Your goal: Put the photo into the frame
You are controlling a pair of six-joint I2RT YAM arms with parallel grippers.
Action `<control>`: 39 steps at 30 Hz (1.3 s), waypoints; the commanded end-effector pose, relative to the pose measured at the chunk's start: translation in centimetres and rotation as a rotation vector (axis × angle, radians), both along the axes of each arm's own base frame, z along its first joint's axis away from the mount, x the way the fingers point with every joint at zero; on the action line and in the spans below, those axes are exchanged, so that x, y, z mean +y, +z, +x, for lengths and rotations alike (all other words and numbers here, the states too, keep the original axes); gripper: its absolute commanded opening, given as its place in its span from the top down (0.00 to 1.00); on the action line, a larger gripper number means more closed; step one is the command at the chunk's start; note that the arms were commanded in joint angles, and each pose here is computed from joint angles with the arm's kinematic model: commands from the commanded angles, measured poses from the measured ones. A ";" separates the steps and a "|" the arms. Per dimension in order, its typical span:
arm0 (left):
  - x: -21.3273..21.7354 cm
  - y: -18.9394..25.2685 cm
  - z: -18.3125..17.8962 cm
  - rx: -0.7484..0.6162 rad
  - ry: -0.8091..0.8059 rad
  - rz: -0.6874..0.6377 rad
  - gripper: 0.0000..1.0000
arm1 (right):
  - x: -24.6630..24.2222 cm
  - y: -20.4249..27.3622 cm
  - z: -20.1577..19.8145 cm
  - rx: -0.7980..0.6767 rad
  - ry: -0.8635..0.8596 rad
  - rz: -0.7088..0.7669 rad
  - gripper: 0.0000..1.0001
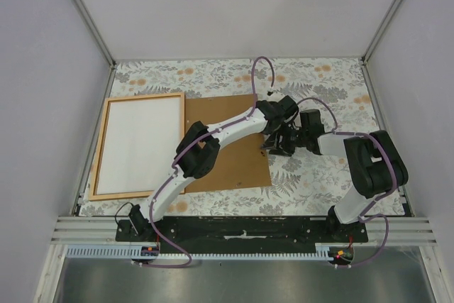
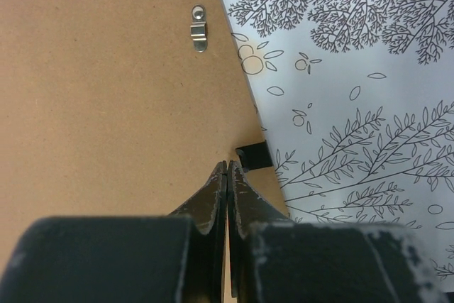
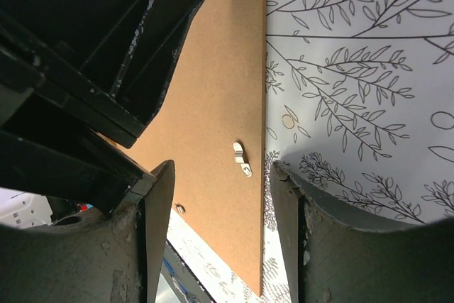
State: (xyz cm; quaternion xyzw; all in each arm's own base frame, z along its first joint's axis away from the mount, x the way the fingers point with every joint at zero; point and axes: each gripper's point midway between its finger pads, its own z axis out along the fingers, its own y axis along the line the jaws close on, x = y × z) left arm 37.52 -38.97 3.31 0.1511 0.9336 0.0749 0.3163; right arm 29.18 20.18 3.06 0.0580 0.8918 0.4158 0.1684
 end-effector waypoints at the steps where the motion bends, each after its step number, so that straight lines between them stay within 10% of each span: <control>1: -2.7 6.7 -1.1 -0.062 -0.062 -0.130 0.98 | -0.5 -2.3 0.4 0.021 -0.037 -0.088 0.36; 10: 0.7 8.4 -0.8 -0.042 -0.008 -0.144 0.96 | -2.6 -1.4 1.9 -0.018 -0.132 -0.230 0.37; 19: 9.7 8.9 -1.3 0.056 0.083 -0.249 0.58 | -4.4 1.2 6.8 -0.059 -0.161 -0.513 0.37; 39: 20.5 3.0 -1.8 0.186 0.228 -0.268 0.53 | -1.0 -0.8 10.6 -0.054 -0.047 -0.793 0.43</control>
